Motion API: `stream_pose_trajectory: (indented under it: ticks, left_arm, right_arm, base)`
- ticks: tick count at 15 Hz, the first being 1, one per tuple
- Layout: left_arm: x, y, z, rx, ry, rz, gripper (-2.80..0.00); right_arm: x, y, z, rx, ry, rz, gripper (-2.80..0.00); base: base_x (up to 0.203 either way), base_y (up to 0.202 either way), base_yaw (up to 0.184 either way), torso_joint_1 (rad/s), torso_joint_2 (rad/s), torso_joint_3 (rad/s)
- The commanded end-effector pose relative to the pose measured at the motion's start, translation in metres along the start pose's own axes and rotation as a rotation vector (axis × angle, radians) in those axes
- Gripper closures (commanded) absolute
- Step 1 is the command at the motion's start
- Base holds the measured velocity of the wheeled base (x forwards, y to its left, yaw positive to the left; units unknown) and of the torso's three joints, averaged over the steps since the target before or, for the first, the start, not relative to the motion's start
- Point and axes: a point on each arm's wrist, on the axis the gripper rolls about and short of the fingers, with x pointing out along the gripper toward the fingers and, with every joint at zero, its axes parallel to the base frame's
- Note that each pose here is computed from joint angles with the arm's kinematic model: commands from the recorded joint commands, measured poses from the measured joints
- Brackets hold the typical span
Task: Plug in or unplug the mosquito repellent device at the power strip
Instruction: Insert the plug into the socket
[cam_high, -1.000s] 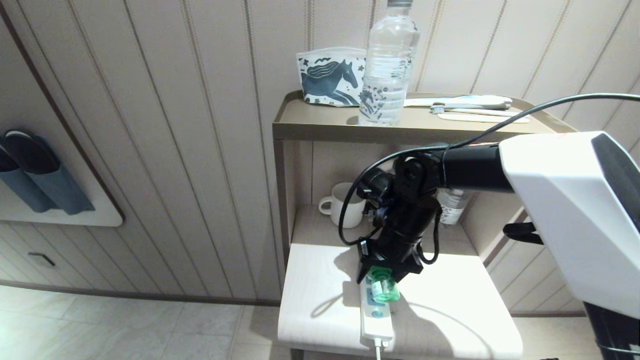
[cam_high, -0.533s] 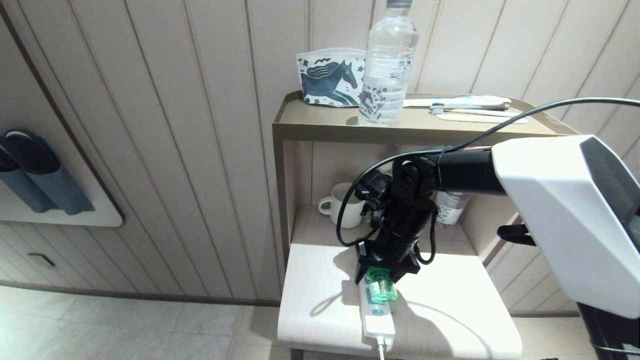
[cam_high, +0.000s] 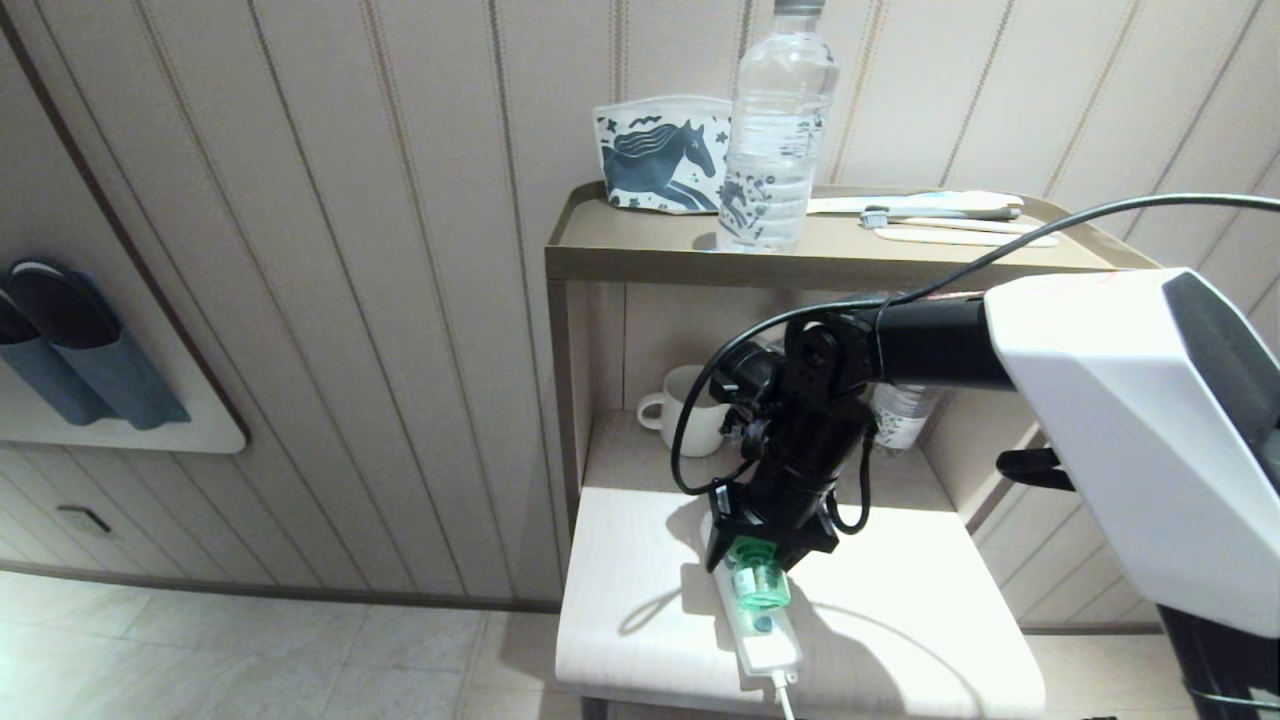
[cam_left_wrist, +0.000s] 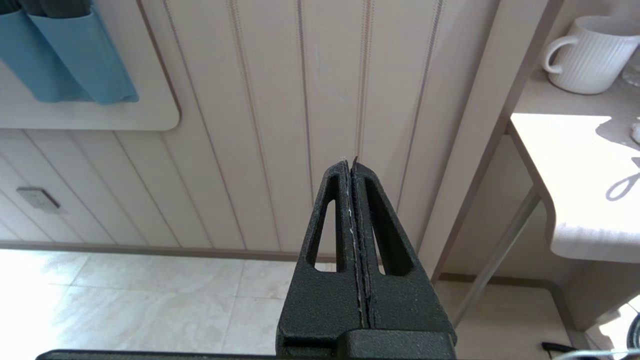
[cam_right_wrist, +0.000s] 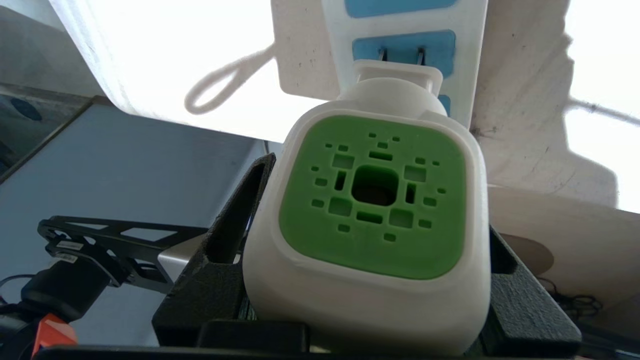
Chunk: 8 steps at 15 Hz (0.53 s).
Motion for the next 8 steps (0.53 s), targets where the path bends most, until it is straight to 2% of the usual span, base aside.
stream_pose_trajectory:
  ticks: [1, 8]
  left_arm:
    - [0.0, 0.0, 0.0, 0.0, -0.001, 0.0, 0.0]
    - [0.0, 0.0, 0.0, 0.0, -0.001, 0.0, 0.0]
  right_arm:
    - [-0.0025, 0.0002, -0.0007, 0.004, -0.001, 0.002, 0.0]
    - [0.0004, -0.0003, -0.0006, -0.025, 0.017, -0.007, 0.0]
  base:
    - [0.0, 0.0, 0.0, 0.0, 0.0, 0.0]
    - [0.0, 0.0, 0.0, 0.0, 0.0, 0.0]
